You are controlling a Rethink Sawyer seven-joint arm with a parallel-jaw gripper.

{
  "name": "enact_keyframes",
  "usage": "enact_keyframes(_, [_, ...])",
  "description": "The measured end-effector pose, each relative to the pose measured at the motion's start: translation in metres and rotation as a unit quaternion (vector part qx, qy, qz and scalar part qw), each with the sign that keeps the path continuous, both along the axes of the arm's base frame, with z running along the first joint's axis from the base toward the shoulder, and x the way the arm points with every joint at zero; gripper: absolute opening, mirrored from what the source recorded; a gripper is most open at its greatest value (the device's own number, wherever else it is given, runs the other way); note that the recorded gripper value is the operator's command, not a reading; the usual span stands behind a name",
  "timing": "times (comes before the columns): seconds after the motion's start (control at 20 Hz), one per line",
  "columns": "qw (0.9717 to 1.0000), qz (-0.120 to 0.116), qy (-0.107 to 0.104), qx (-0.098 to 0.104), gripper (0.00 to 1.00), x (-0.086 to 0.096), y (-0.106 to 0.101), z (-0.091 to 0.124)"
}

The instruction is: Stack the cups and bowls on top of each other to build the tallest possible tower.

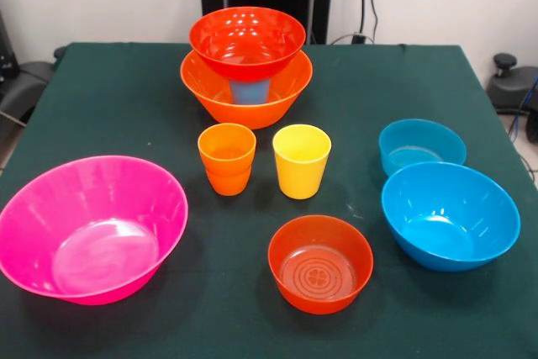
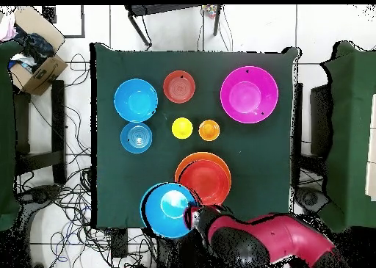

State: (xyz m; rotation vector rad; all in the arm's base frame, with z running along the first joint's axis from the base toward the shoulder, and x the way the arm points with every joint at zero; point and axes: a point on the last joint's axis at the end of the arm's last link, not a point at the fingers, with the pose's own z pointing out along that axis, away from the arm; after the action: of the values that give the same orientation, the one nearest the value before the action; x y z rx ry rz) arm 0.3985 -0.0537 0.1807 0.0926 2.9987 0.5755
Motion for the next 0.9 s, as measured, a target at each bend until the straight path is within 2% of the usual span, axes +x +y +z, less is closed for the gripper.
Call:
enact_keyframes(0.05, [1.0000, 0.004, -0.002, -0.001, 0.00, -0.007, -0.010, -0.004])
enact_keyframes(0.25, [0.9999, 0.013, -0.011, 0.000, 0.00, -0.021, -0.028, -0.014])
enact_keyframes(0.5, [0.9992, 0.027, -0.029, 0.010, 0.00, -0.039, -0.052, -0.028])
enact_keyframes(0.7, [0.9987, 0.034, -0.034, 0.019, 0.00, -0.053, -0.070, -0.037])
enact_keyframes(0.9, [0.9977, 0.048, -0.041, 0.023, 0.00, -0.058, -0.079, -0.044])
